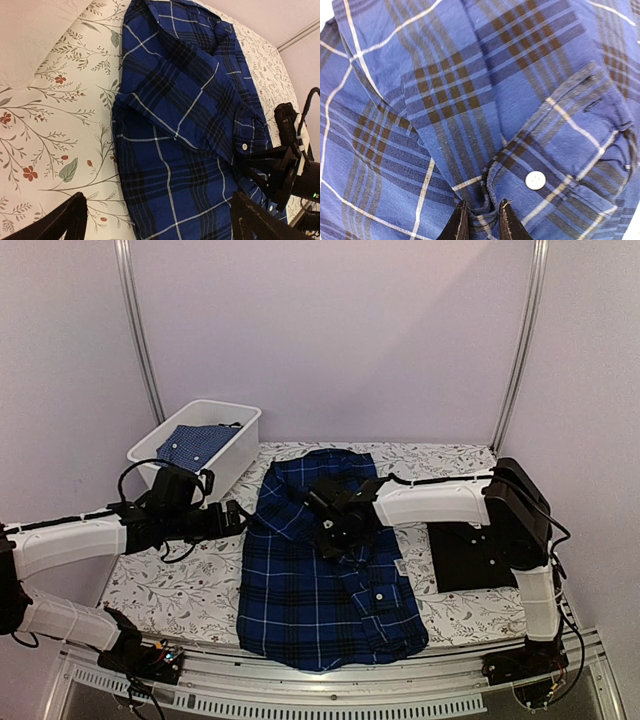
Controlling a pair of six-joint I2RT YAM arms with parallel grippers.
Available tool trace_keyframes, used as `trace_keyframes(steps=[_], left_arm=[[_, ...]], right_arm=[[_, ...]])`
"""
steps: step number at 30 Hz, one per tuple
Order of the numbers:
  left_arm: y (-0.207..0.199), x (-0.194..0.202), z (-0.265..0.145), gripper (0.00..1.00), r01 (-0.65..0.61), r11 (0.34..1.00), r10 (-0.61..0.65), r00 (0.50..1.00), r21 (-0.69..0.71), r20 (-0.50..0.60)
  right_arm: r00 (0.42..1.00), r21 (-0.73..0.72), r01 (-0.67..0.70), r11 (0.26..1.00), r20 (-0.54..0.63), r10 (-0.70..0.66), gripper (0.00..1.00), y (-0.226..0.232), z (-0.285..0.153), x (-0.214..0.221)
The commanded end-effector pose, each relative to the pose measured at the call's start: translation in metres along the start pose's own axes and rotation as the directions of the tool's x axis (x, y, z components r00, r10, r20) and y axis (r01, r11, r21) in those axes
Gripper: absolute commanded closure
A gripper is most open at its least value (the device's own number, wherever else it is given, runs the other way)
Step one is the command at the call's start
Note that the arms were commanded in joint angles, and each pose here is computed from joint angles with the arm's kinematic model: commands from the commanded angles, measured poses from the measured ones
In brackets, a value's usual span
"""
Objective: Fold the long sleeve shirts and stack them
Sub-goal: Pick up the sleeve from the 1/3-folded shirt, then pick up the 1/3-folded shirt from the center of the board.
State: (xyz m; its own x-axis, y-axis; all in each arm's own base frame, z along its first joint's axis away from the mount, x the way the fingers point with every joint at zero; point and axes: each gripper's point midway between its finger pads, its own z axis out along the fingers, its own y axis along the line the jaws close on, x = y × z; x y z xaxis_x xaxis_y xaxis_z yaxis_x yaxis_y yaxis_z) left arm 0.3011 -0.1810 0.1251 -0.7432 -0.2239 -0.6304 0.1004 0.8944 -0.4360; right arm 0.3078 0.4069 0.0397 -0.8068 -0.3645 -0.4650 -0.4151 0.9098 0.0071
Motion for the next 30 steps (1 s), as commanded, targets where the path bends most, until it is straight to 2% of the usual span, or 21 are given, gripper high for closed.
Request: trace_keyframes(steps=[1, 7, 10, 15, 20, 22, 30], left_arm=[[0.003, 0.013, 0.002, 0.00, 0.017, 1.000, -0.016, 0.999, 0.016, -0.051], [0.002, 0.028, 0.003, 0.01, 0.035, 0.999, -0.030, 0.993, 0.037, -0.118], [0.003, 0.041, 0.005, 0.05, 0.044, 0.999, -0.038, 0.982, 0.030, -0.183], [0.006, 0.071, 0.009, 0.19, 0.088, 0.996, -0.078, 0.943, 0.016, -0.323], [0.004, 0.108, 0.008, 0.34, 0.076, 0.997, -0.079, 0.890, -0.027, -0.449], [0.001, 0.125, 0.003, 0.37, 0.077, 0.996, -0.087, 0.864, -0.039, -0.496], [-0.015, 0.182, -0.033, 0.31, 0.111, 0.993, -0.106, 0.770, -0.031, -0.629]], right_arm=[[0.997, -0.040, -0.044, 0.998, 0.057, 0.046, 0.82, -0.003, -0.023, -0.019], [0.995, -0.046, -0.065, 0.997, 0.069, 0.068, 1.00, -0.009, -0.028, -0.027], [0.988, -0.026, -0.090, 0.996, 0.122, 0.093, 1.00, -0.026, -0.041, -0.048], [0.945, 0.022, -0.127, 0.992, 0.305, 0.114, 1.00, -0.070, -0.088, -0.113], [0.857, 0.023, -0.104, 0.994, 0.509, 0.078, 1.00, -0.101, -0.139, -0.181], [0.823, 0.020, -0.090, 0.996, 0.565, 0.063, 1.00, -0.108, -0.154, -0.201], [0.753, 0.000, -0.022, 1.000, 0.658, 0.017, 1.00, -0.112, -0.169, -0.240]])
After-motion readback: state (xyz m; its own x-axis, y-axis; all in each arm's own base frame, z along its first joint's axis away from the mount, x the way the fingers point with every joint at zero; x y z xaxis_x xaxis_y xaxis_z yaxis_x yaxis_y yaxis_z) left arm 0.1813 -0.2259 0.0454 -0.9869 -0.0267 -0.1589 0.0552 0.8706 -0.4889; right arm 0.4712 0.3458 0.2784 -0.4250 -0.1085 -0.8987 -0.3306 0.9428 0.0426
